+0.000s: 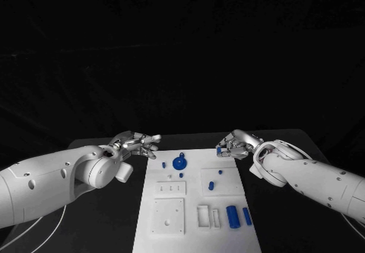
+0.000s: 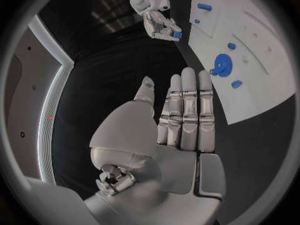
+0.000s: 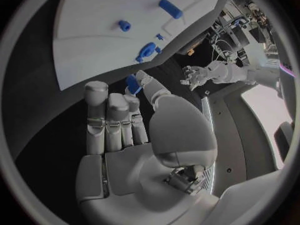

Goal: Assemble the parts on the task board

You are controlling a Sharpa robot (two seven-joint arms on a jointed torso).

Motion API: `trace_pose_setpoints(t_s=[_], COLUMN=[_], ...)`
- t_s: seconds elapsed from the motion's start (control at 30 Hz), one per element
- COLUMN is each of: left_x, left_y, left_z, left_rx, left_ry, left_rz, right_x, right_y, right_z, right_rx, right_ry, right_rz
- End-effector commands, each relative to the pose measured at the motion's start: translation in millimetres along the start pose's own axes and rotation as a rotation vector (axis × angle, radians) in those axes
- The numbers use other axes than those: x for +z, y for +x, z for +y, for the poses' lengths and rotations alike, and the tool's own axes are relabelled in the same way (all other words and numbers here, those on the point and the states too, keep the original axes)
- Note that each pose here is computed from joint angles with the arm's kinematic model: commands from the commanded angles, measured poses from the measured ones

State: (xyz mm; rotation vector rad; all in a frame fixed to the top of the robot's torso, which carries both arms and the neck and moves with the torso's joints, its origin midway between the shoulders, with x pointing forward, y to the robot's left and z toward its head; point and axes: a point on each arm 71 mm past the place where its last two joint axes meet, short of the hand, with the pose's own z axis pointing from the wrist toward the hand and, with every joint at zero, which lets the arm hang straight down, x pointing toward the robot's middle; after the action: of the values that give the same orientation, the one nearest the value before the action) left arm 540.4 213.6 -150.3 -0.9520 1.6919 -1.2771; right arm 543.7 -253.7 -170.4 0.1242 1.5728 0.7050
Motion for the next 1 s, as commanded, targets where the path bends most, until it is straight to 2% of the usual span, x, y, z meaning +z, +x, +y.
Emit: trace_pose_setpoints(t_s=[0.03, 0.27, 0.57, 0.8, 1.0], left_x=[4.4, 16.3, 29.0, 35.4, 38.2], left_y=[7.0, 20.4, 38.3, 48.1, 52.4], left_z=[-1.7, -8.8, -10.8, -10.8, -9.9], left_rx=[0.082, 0.165, 0.250, 0.298, 0.337], left_ry=[-0.075, -0.107, -0.154, -0.188, -0.204], left_rz=[0.079, 0.127, 0.147, 0.125, 0.106], right_x=[3.6, 11.0, 18.9, 22.3, 23.0], right_y=[6.4, 20.6, 34.0, 43.3, 47.8], right_z=[17, 57, 88, 109, 120], right_rx=[-0.048, -0.076, -0.063, -0.051, -0.050], right_ry=[0.014, -0.012, -0.021, -0.047, -0.058], right_rz=[0.030, 0.037, 0.025, 0.037, 0.040])
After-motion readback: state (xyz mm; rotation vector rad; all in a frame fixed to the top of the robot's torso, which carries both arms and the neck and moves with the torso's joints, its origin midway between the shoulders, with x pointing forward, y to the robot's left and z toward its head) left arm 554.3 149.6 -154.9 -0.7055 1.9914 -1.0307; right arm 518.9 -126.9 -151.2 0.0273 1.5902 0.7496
